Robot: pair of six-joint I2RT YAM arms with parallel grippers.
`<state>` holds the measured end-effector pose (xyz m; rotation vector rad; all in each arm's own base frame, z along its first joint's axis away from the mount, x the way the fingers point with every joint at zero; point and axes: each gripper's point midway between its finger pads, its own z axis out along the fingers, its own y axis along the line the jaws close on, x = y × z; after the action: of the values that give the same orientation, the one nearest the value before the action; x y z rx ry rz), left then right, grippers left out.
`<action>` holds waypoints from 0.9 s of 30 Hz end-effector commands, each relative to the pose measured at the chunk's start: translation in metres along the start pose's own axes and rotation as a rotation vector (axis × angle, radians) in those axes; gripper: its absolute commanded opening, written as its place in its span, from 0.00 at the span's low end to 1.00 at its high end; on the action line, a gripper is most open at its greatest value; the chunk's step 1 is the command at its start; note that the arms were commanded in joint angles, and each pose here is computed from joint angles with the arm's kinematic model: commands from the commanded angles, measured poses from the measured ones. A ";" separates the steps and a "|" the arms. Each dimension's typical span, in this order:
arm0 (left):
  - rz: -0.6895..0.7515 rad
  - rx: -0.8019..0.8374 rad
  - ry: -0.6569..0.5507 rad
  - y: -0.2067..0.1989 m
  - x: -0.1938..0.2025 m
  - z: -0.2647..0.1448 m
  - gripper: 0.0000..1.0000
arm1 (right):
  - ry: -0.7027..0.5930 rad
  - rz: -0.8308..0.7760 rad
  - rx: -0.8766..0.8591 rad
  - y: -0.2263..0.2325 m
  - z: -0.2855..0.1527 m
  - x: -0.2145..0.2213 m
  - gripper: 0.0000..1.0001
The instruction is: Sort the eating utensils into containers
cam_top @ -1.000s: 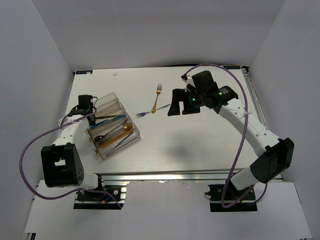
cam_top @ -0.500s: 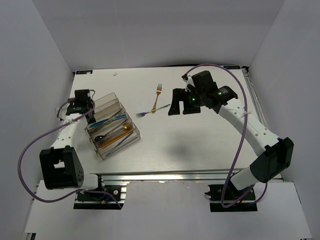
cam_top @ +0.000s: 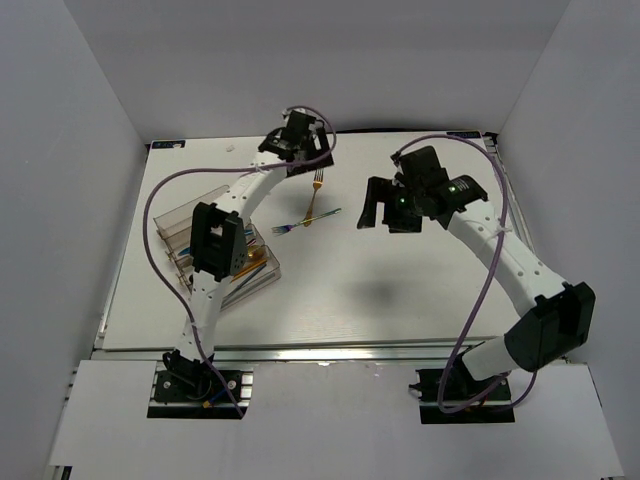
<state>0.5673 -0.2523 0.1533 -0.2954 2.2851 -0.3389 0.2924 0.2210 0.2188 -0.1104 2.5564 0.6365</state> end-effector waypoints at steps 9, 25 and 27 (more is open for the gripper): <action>0.372 0.015 -0.052 -0.014 0.018 0.024 0.98 | 0.017 0.023 0.001 -0.021 -0.038 0.058 0.89; 0.419 -0.055 0.173 0.039 0.112 0.067 0.67 | -0.047 0.073 0.009 -0.019 -0.069 0.056 0.89; 0.398 -0.055 0.192 0.044 0.117 0.072 0.62 | -0.054 0.077 0.012 -0.018 -0.071 0.054 0.89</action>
<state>0.5446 -0.2626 0.0220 0.1978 2.4340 -0.0658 0.2131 0.1757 0.2202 -0.0187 2.5692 0.6385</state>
